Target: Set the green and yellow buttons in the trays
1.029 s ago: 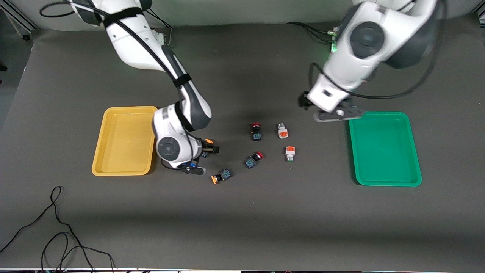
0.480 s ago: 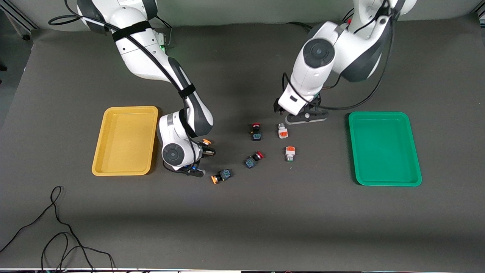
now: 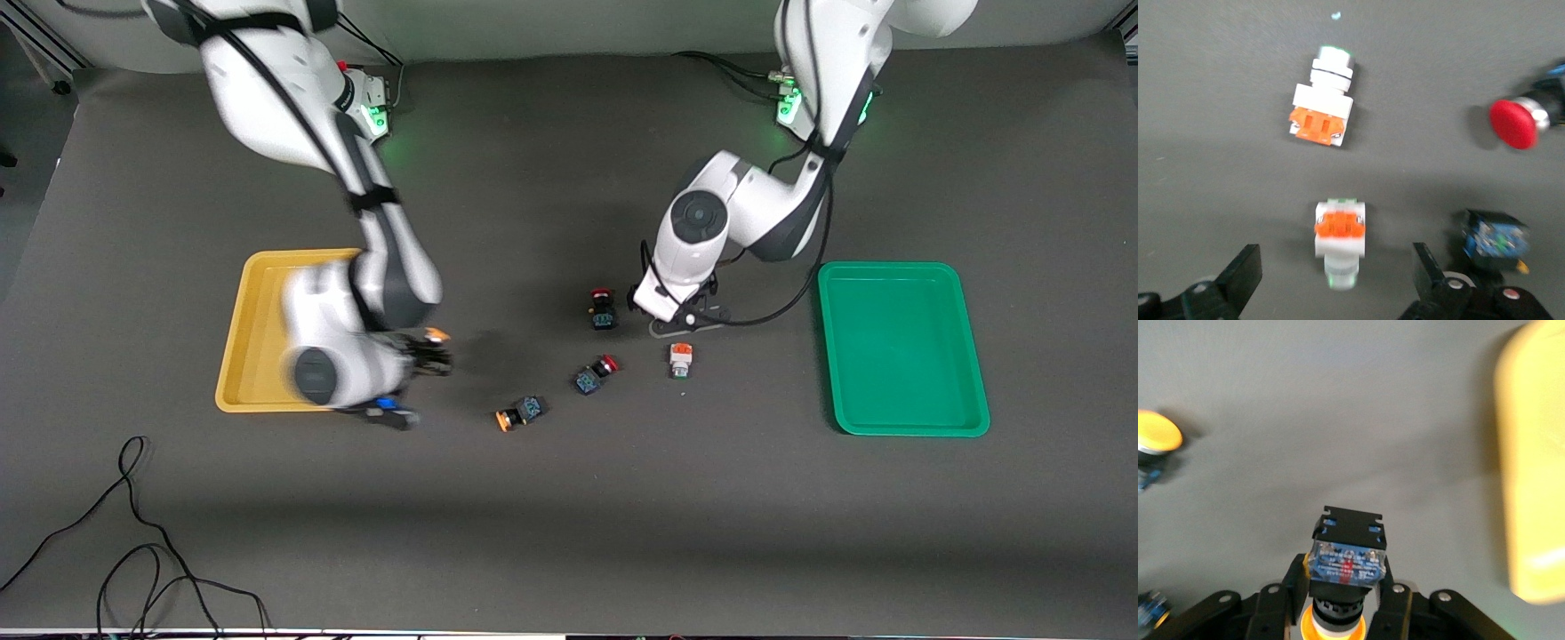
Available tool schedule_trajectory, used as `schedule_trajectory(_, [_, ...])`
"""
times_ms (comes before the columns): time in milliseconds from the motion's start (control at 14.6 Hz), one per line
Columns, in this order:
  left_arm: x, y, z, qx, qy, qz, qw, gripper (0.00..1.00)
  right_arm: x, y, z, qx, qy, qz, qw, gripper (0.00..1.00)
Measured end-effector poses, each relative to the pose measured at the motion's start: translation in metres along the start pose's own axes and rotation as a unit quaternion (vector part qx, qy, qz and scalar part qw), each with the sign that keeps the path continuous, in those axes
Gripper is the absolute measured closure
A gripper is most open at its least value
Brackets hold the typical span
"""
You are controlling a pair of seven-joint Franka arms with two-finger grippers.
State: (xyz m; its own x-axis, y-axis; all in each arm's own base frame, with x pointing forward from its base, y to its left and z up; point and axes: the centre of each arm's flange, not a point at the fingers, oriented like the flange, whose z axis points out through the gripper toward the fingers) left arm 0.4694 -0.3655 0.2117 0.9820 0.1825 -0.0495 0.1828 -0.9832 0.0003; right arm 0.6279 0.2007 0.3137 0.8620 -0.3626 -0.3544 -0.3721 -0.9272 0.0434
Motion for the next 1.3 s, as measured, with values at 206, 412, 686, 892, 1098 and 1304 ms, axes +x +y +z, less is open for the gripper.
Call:
schedule_trajectory(206, [0.002,0.0,0.026,0.001,0.008,0.006,1.0,0.02,0.004,0.078,-0.073,0.016,-0.002,0.004,1.0,0.56])
schedule_trajectory(412, [0.002,0.0,0.029,0.004,0.009,0.01,1.0,0.19,0.024,0.147,-0.053,0.01,-0.03,-0.025,0.999,0.56])
schedule_trajectory(686, [0.003,0.001,0.025,0.003,0.01,0.009,1.0,0.59,0.057,0.22,0.04,-0.002,-0.032,-0.062,0.998,0.56])
schedule_trajectory(892, [0.01,0.002,0.003,0.005,0.008,0.003,1.0,0.59,0.067,0.246,0.086,-0.02,-0.04,-0.082,0.996,0.56])
schedule_trajectory(1098, [0.029,0.0,-0.062,0.003,0.0,-0.017,1.0,0.59,0.071,0.246,0.102,-0.034,-0.041,-0.092,0.994,0.56])
schedule_trajectory(1304, [0.049,-0.025,-0.145,-0.005,-0.019,-0.036,0.999,0.59,0.075,0.246,0.11,-0.042,-0.04,-0.093,0.994,0.32])
